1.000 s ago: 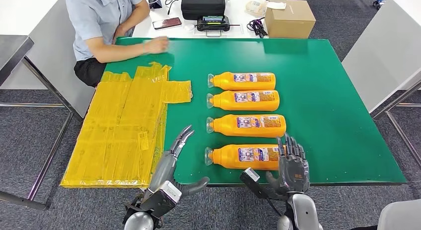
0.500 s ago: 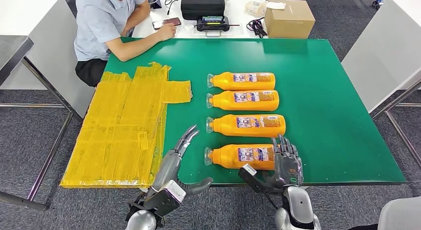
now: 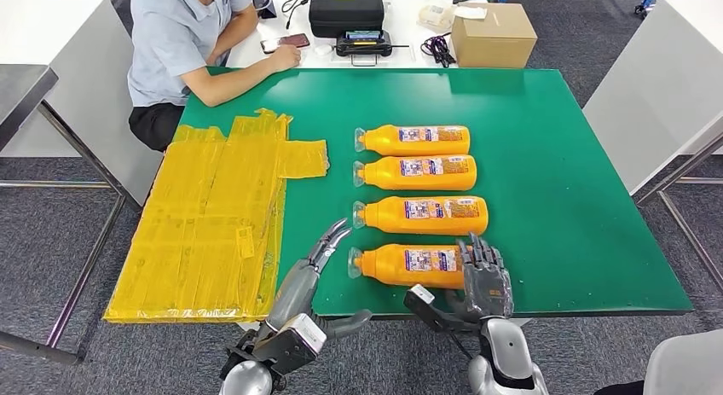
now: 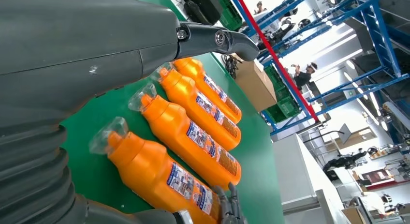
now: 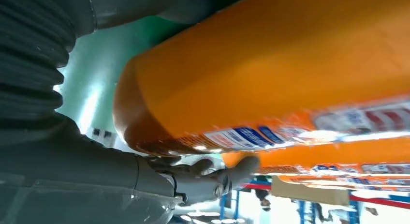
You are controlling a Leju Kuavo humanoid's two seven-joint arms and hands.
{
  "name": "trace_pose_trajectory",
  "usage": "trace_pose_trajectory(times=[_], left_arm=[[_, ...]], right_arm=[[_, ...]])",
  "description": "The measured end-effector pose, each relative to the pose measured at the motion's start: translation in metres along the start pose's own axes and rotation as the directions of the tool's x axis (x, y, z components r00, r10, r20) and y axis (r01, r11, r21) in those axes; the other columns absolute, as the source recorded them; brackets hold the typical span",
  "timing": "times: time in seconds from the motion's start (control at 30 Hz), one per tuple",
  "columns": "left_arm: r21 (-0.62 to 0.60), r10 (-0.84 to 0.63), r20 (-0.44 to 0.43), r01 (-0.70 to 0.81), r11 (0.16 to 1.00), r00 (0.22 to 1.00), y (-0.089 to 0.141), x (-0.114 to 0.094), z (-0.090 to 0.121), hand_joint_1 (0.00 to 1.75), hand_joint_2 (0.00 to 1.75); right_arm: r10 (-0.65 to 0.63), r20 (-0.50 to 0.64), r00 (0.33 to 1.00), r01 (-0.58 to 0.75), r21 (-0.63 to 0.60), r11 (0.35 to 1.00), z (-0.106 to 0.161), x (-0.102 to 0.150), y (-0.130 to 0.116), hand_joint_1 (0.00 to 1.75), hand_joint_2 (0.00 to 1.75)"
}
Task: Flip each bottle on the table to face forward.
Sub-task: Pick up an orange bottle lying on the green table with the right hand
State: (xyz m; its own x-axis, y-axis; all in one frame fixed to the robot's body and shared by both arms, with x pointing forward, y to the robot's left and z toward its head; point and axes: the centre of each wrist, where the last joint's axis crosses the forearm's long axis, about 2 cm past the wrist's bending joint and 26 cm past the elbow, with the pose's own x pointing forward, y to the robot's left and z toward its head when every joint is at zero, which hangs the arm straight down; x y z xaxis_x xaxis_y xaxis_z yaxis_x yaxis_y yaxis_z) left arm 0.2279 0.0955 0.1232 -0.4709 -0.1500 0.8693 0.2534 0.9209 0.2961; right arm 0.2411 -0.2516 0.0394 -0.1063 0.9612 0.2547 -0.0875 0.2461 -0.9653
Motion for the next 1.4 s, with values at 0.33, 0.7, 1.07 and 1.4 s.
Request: trace_pose_trajectory(times=[0.33,0.7,1.07,1.4], left_arm=[[-0.006,-0.001,0.011,0.001,1.000,1.000,-0.001,0.000,0.000,0.00,1.75],[0.017,0.015,0.014,-0.015,1.000,1.000,0.000,0.000,0.000,0.00,1.75],[0.338,0.467,-0.093,-0.414,0.846,0.879,0.008,-0.010,0.009,0.00,1.75],[0.490,0.728,-0.186,-0.580,0.651,0.659,-0.013,-0.034,0.022,0.00,1.75]], right_arm=[[-0.025,0.015,1.000,0.025,0.012,1.000,0.000,-0.003,0.000,1.75,1.75],[-0.222,0.061,0.973,0.222,0.005,0.975,0.001,-0.007,0.002,1.75,1.75],[-0.602,0.239,0.762,0.643,-0.165,0.748,0.021,0.039,-0.033,1.75,1.75],[-0.640,0.332,0.693,0.721,-0.345,0.601,0.019,0.048,-0.036,1.75,1.75]])
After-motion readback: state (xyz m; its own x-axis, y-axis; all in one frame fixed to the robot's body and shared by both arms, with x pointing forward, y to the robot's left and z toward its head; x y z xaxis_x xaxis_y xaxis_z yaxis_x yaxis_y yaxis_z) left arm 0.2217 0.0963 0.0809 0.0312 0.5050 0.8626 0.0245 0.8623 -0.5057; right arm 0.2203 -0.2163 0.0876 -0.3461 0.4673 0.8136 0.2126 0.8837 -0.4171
